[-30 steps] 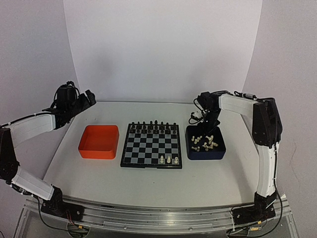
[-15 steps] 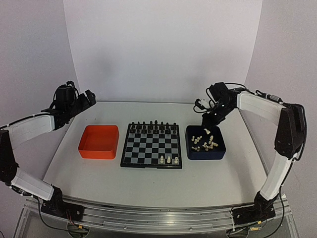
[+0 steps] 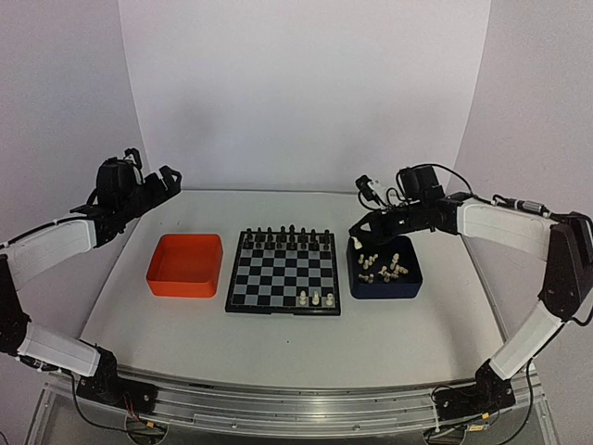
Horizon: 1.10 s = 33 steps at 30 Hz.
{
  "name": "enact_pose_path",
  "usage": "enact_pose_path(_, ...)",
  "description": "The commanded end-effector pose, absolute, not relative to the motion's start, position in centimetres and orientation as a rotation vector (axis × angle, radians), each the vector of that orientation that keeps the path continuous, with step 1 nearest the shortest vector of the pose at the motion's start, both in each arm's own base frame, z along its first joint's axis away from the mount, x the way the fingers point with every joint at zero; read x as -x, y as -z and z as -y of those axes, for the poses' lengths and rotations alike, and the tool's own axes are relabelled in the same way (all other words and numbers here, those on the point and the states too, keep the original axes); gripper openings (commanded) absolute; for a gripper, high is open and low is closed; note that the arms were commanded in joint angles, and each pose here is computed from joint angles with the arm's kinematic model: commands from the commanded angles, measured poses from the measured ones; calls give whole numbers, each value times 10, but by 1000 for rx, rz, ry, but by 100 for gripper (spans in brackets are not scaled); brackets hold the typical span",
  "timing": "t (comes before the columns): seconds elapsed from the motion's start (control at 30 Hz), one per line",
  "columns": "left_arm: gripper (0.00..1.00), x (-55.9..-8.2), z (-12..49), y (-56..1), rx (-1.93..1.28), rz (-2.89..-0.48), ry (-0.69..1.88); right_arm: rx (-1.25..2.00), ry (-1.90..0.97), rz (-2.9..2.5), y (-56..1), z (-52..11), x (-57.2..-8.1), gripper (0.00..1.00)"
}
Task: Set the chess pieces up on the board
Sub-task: Place the chess piece on the chessboard.
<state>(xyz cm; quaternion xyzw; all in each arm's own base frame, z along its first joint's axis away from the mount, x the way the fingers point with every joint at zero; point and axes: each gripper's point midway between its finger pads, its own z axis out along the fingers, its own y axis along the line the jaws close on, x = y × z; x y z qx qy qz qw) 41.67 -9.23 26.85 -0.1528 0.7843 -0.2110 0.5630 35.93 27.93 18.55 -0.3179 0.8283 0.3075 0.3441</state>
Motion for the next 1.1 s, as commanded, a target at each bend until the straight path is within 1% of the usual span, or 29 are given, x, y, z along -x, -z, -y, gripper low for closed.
enact_pose_path(0.0, 100, -406, 101, -287, 303, -1803, 556, 915, -929, -1971, -207, -326, -353, 3)
enact_pose_path(0.23, 100, -401, 107, -284, 283, -1820, 589, 1023, -1013, -1912, -193, -374, -344, 4)
enact_pose_path(0.6, 100, -394, 112, -276, 270, -1844, 622, 1179, -1114, -1839, -162, -428, -320, 4)
enact_pose_path(0.87, 100, -389, 108, -270, 290, -1846, 605, 1230, -1114, -1756, -138, -449, -308, 6)
enact_pose_path(1.07, 100, -388, 100, -262, 328, -1851, 564, 1186, -1084, -1710, -120, -455, -313, 7)
